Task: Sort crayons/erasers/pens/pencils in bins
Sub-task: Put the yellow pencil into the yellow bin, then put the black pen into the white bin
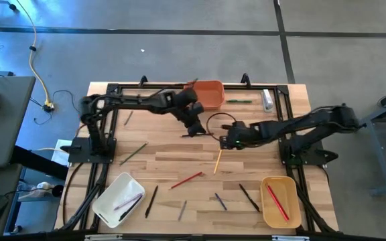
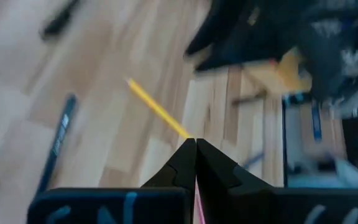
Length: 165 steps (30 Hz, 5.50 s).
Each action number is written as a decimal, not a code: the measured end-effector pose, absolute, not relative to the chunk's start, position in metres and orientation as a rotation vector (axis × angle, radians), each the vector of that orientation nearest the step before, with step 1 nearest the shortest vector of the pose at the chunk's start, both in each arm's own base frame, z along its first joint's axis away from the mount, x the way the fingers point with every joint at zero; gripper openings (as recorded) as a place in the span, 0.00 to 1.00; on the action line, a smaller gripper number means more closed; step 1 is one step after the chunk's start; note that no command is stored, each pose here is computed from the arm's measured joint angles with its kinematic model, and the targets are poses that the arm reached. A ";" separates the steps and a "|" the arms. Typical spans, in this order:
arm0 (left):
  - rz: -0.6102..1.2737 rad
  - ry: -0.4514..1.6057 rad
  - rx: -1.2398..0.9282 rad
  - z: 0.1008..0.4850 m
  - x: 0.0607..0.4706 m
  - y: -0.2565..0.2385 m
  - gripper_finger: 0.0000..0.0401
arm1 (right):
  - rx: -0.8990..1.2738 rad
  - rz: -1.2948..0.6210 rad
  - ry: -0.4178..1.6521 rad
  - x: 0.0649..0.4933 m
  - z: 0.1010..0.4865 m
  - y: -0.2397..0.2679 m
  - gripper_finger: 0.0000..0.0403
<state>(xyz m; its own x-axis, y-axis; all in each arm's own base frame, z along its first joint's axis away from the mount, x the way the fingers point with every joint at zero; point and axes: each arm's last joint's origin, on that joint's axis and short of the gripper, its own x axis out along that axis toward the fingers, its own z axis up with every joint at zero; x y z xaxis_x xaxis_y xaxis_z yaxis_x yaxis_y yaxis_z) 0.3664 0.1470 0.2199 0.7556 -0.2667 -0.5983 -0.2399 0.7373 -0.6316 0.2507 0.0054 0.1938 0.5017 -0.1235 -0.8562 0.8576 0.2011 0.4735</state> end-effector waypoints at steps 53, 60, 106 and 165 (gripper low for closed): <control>0.526 0.113 -0.592 0.230 0.145 0.146 0.00 | 1.220 -0.895 1.096 0.317 0.186 -0.029 0.03; 0.526 0.120 -0.595 0.229 0.145 0.146 0.00 | 1.230 -0.769 1.113 0.297 0.224 0.002 0.03; 0.496 0.209 -0.504 0.223 0.145 0.144 0.00 | 0.955 -0.526 1.507 0.148 0.189 0.164 0.26; 0.279 0.102 -0.574 0.192 0.190 0.081 0.00 | 0.290 -0.345 1.262 0.192 0.141 -0.113 0.35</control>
